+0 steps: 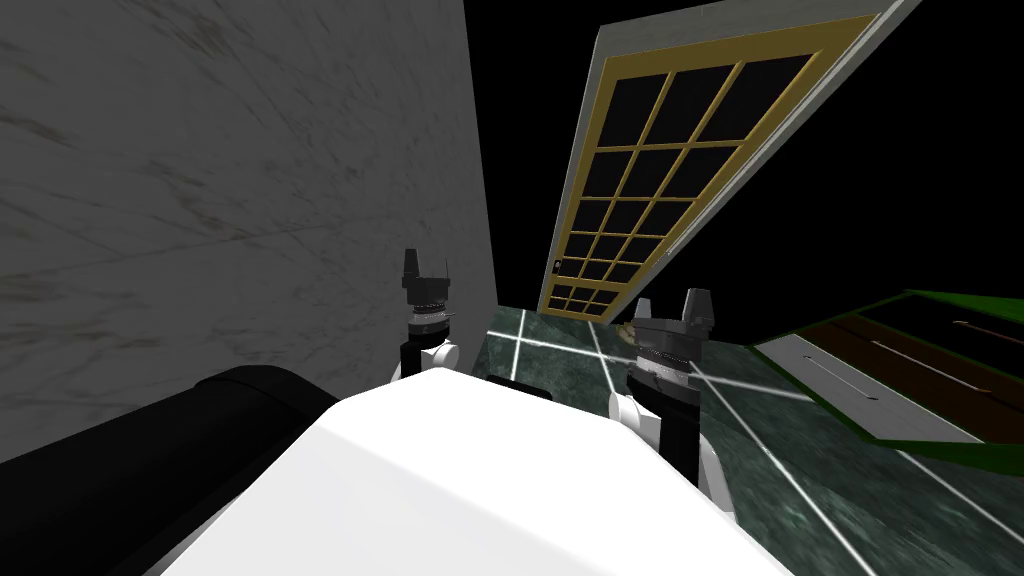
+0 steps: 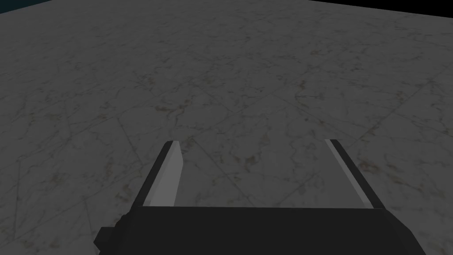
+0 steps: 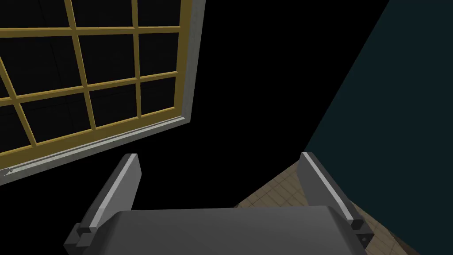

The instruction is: Pull the door open

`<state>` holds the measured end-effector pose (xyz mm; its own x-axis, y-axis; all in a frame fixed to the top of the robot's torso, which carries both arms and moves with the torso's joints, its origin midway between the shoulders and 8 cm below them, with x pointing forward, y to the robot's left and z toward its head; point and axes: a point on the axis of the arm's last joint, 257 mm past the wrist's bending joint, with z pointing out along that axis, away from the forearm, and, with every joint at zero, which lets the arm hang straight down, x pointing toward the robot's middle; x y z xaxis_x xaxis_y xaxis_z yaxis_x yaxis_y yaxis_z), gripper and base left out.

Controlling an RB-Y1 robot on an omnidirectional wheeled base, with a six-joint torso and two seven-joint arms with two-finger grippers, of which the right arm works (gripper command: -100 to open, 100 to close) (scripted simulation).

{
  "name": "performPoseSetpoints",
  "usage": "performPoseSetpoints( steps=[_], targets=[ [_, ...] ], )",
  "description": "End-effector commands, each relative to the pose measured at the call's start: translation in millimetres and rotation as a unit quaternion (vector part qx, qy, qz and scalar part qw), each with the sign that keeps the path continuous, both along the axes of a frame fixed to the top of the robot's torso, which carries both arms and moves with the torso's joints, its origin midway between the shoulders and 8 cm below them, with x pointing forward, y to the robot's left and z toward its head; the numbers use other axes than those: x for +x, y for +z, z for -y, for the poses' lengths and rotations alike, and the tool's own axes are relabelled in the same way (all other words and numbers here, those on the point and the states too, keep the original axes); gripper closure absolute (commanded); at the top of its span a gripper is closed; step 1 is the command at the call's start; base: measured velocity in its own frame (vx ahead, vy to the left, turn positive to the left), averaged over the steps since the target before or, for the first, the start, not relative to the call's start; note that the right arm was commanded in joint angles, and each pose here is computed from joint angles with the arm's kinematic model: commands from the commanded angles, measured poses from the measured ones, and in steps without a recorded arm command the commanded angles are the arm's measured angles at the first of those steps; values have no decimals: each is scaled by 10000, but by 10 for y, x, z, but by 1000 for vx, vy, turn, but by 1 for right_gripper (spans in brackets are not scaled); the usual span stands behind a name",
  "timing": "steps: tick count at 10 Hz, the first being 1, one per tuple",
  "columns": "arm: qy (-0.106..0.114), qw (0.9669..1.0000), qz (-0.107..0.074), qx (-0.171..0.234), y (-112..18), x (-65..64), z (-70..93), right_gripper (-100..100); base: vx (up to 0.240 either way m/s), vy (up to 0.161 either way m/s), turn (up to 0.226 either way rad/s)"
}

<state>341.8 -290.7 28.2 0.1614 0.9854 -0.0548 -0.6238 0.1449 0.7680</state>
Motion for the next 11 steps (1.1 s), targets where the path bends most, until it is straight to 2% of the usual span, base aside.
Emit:
performPoseSetpoints(
  steps=[1,6,10,11],
  targets=[
    [-83,9997,-102,-200,-99,56,-7,-100,94,0,21],
    [-305,9964,-352,-706,-361,191,-12,-100,168,-8,19],
    [-494,9908,-556,-1134,-590,296,-9,-100,110,-4,16],
    [-574,9875,-643,-1322,-691,339,-6,-100,121,-1,23]
  ],
)
